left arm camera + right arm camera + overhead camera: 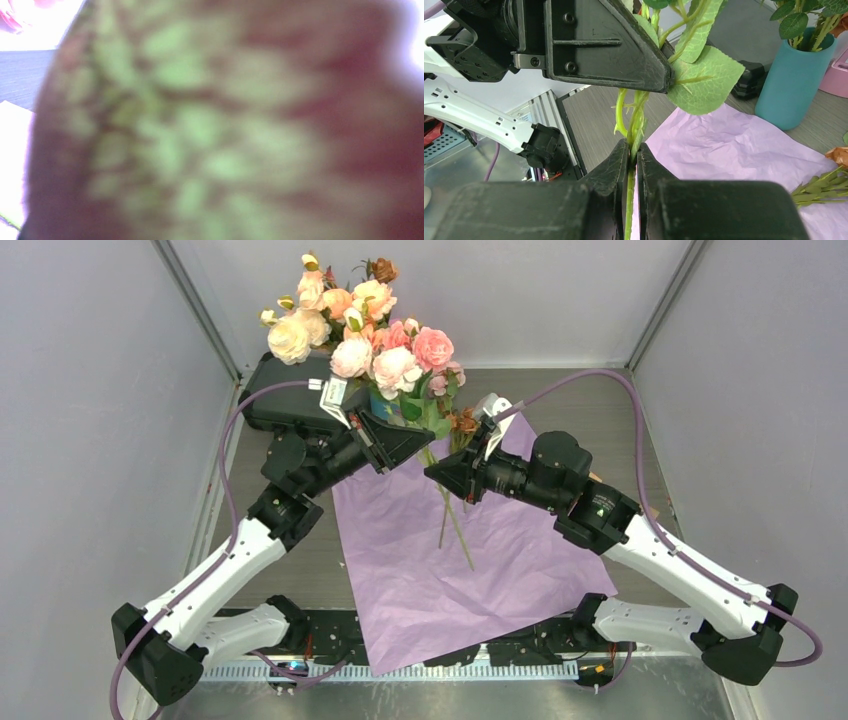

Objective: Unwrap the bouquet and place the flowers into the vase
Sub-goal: Insert the fake flower into the vase.

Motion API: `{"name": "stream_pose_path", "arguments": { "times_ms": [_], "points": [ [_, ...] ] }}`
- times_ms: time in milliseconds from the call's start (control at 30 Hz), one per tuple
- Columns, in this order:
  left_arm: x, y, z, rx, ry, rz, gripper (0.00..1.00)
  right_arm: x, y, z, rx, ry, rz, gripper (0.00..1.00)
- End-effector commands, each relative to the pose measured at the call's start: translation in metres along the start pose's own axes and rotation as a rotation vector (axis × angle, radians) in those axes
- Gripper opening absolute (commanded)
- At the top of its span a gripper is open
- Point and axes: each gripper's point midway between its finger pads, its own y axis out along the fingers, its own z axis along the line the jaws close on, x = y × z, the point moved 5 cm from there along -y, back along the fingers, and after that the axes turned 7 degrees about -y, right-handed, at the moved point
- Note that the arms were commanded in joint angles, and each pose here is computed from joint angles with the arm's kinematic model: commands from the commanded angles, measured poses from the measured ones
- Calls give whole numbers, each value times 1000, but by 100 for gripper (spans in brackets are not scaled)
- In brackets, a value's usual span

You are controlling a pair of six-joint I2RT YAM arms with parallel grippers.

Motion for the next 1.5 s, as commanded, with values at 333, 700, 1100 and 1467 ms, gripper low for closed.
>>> {"name": "stream_pose_path", "arguments": {
  "times_ms": [333,700,1100,1467],
  "points": [
    [13,-9,0,67,200,-44,0,23,-6,-2,-55,-4,-58,40],
    [41,-13,34,247,620,-85,0,-12,-18,-38,-302,35,1,81],
    [113,-38,38,261,833,-384,0,-57,-52,-126,-502,250,62,85],
    [163,-38,19,219,930,-659,0,-84,-90,-191,-714,418,63,86]
  ]
}}
